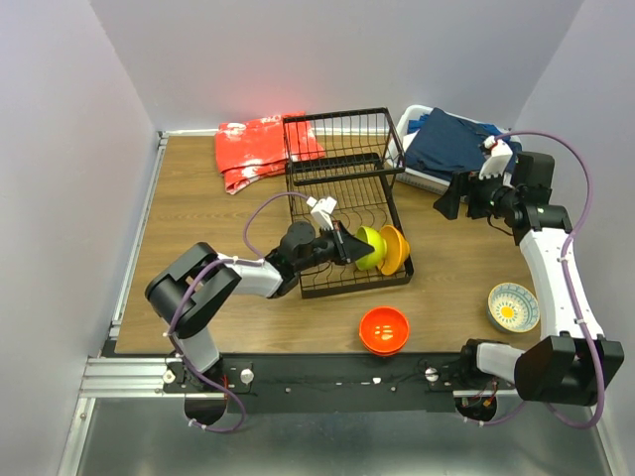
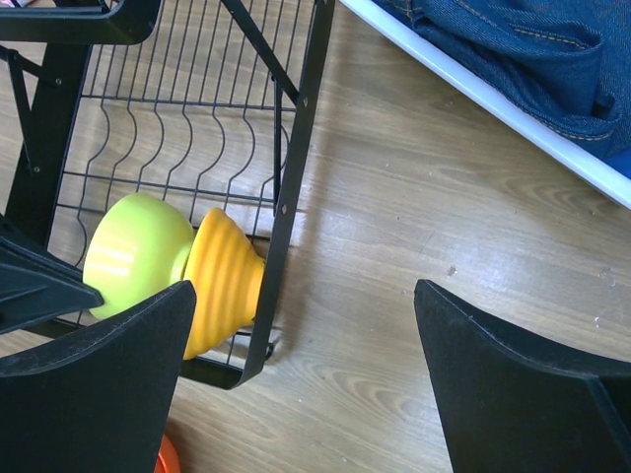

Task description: Load the bowls into the dish rack

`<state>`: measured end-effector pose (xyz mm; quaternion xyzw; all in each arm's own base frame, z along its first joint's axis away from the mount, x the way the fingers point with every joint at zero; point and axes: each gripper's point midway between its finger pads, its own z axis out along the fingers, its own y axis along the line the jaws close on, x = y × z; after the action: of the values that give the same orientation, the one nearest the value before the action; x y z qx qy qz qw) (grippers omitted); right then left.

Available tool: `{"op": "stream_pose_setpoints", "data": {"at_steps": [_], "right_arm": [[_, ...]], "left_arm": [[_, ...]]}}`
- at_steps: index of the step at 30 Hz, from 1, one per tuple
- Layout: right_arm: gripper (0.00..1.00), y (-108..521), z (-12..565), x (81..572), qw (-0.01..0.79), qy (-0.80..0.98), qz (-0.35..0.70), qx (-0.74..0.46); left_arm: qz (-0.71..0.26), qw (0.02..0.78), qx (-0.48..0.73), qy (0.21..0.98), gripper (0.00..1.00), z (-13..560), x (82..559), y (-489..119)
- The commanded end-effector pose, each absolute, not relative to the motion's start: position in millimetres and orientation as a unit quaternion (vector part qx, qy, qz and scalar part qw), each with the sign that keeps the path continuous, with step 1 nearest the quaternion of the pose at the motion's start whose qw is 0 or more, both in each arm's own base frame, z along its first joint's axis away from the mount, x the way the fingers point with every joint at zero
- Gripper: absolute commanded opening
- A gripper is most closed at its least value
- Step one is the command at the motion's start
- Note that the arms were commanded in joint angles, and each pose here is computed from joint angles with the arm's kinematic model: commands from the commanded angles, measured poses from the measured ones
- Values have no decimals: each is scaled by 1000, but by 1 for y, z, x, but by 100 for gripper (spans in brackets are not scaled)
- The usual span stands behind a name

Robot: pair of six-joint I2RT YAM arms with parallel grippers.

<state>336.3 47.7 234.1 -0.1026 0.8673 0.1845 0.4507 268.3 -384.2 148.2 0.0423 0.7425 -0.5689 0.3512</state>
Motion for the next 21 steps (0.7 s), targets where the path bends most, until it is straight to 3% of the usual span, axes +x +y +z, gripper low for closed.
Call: {"op": "stream_pose_setpoints", "data": {"at_steps": [1,21], "right_arm": [[100,42,232,336,448,872,170,-104],[100,42,222,341,429,880,176,-100]], "left_arm": [[-627,367,62,685,0,186,263,-394],[-733,291,44,614,0,183,252,-415]]}}
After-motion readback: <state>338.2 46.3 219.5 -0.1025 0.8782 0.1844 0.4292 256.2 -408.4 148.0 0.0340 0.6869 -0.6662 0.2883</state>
